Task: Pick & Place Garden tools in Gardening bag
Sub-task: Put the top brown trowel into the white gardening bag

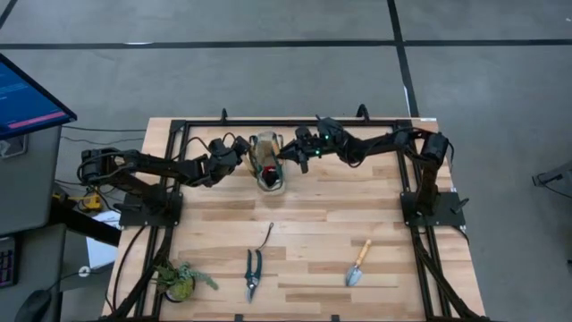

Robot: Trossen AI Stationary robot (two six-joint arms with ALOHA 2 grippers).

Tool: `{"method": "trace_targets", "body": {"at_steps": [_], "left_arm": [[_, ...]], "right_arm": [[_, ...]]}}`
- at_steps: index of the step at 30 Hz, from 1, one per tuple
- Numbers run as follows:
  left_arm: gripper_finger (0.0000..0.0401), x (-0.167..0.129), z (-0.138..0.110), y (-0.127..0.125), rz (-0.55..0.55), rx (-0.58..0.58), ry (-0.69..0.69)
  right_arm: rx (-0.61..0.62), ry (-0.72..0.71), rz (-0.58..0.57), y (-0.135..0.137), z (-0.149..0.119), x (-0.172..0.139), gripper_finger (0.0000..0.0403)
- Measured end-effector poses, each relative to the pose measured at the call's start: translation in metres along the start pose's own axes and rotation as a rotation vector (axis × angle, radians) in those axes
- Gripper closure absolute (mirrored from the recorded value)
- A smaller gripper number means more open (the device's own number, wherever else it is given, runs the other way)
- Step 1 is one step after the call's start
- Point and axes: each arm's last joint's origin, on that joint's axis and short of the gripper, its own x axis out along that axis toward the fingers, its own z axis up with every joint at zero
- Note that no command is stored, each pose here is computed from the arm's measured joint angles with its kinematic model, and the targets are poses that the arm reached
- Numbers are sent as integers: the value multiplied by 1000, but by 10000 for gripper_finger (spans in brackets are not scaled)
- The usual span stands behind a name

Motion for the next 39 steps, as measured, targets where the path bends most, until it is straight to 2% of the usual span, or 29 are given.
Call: {"method": "trace_targets", "body": {"at_steps": [3, 6, 10, 12, 17, 19, 23, 27, 29, 31, 35, 37, 39], "left_arm": [[400, 0, 0, -2, -17, 10, -1], [400, 0, 0, -5, -41, 28, 1], [400, 0, 0, -6, -51, 29, 1], [400, 0, 0, -7, -55, 27, 13], [400, 0, -1, -7, -65, 25, 58], [400, 0, -2, -8, -69, 24, 78], [400, -1, -3, -8, -75, 24, 117], [400, -1, -4, -8, -79, 25, 144], [400, -1, -4, -8, -79, 25, 149], [400, -1, -4, -8, -79, 26, 149], [400, -1, -4, -8, -80, 48, 148], [400, -1, -4, -8, -80, 53, 148], [400, -1, -4, -8, -80, 54, 149]], "right_arm": [[20, 37, -20, -1, 0, -3, 348], [-7, 64, -68, -3, 13, -18, 348], [-105, 128, -150, 5, 35, -48, 348], [-166, 161, -229, 11, 46, -65, 348], [-407, 240, -581, 14, 64, -103, 348], [-505, 288, -655, 12, 64, -108, 348], [-730, 451, -773, 7, 52, -96, 348], [-978, 622, -963, 4, 37, -76, 348], [-1060, 692, -1017, 4, 30, -66, 348], [-1083, 776, -1014, 4, 20, -59, 348], [-1052, 984, -973, 9, -4, -52, 348], [-1031, 1106, -908, 13, -20, -53, 348], [-998, 1209, -772, 22, -33, -55, 348]]}}
